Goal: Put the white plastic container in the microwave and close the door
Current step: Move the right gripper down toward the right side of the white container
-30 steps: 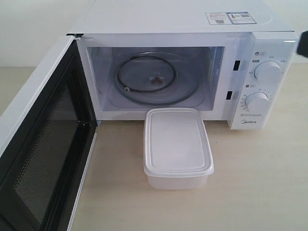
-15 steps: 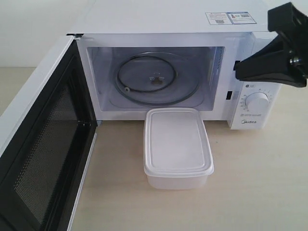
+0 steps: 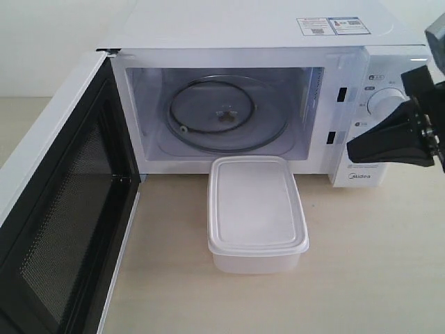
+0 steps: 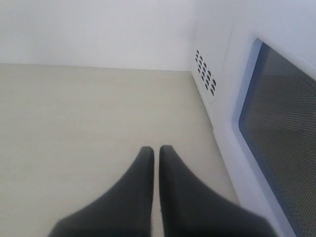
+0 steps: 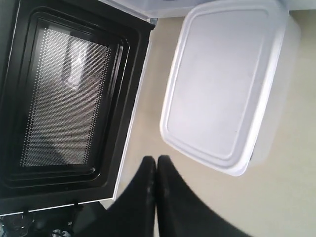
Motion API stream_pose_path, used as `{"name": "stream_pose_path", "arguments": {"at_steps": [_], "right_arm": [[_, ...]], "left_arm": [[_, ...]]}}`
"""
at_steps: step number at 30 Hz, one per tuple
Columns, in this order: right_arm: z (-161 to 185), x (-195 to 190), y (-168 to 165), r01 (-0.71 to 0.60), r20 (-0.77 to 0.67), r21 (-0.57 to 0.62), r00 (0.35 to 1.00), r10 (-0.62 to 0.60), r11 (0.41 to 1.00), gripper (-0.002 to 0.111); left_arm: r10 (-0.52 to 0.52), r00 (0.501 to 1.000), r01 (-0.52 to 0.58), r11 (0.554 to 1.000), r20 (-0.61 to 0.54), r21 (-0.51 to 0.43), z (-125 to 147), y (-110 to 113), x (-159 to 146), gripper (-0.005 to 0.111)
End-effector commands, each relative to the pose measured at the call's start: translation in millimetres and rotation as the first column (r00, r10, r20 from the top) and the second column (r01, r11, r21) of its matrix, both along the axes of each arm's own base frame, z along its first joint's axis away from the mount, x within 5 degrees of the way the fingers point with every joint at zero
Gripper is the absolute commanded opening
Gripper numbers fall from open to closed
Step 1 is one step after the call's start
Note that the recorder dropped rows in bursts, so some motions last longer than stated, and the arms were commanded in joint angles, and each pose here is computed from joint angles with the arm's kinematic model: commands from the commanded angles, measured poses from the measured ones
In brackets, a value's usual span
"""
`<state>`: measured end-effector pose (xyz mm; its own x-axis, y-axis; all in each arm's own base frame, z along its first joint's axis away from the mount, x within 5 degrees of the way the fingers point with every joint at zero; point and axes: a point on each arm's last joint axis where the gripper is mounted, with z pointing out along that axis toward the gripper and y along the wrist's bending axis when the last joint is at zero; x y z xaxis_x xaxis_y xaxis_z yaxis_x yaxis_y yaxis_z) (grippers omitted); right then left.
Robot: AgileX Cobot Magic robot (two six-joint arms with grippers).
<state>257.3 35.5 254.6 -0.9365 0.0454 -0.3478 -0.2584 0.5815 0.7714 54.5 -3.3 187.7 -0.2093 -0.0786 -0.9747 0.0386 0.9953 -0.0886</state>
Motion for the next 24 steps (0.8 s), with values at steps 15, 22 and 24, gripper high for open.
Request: {"name": "stream_pose_path", "arguments": {"at_steps": [15, 22, 24], "right_arm": [[-99.0, 19.4, 17.1, 0.098, -0.128, 0.116, 0.988, -0.083, 0.988, 0.002], [-119.7, 26.4, 37.7, 0.124, -0.115, 0.002, 0.986, -0.123, 0.992, 0.044], [-118.6, 29.5, 38.5, 0.139, -0.100, 0.009, 0.985, -0.138, 0.990, 0.050]], "left_arm": [[0.002, 1.000, -0.002, 1.000, -0.002, 0.010, -1.3, 0.2, -0.1, 0.004], [0.002, 1.000, -0.002, 1.000, -0.002, 0.010, -1.3, 0.2, -0.1, 0.004], [0.002, 1.000, -0.002, 1.000, -0.002, 0.010, -1.3, 0.2, -0.1, 0.004]]}}
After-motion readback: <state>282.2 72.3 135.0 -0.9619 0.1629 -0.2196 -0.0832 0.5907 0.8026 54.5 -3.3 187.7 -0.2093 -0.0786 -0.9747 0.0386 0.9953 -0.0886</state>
